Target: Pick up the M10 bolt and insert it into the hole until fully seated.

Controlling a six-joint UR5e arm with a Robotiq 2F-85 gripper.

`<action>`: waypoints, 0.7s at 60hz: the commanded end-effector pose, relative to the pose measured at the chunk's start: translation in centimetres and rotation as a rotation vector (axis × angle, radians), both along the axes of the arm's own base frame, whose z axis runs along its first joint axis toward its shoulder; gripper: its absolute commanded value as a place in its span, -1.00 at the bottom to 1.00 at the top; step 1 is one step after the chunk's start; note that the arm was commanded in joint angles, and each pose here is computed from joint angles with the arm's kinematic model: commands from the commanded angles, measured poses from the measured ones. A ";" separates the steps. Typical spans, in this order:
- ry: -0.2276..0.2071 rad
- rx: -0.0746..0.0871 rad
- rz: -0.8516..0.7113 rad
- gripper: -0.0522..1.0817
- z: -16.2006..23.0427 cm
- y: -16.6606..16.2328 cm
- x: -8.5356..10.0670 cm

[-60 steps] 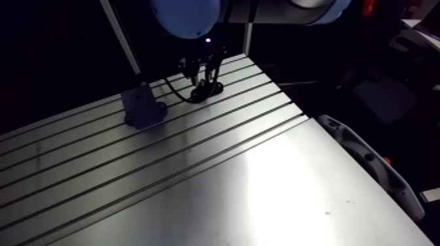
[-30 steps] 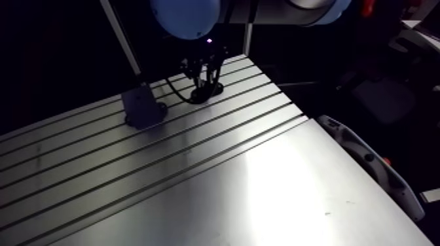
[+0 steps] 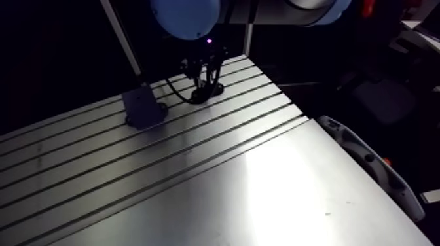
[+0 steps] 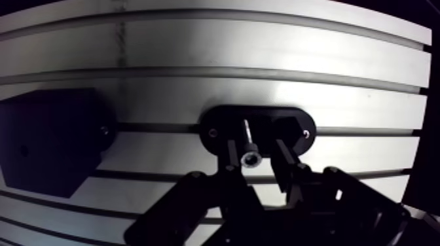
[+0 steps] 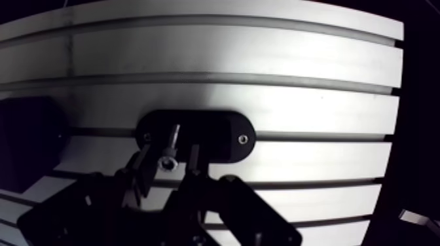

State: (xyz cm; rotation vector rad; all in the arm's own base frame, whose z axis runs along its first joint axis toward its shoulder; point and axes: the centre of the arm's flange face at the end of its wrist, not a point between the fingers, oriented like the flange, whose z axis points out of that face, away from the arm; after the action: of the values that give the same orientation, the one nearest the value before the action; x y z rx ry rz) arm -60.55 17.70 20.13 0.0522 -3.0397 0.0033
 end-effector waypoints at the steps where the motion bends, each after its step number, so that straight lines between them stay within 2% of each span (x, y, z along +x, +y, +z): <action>1: 0.001 0.000 0.001 0.18 0.0 0.0 0.0; 42: 0.002 -0.005 0.002 0.28 0.1 -0.1 0.0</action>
State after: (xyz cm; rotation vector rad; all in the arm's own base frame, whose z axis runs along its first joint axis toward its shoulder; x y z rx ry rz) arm -60.60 17.61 20.23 0.0542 -3.0364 0.0085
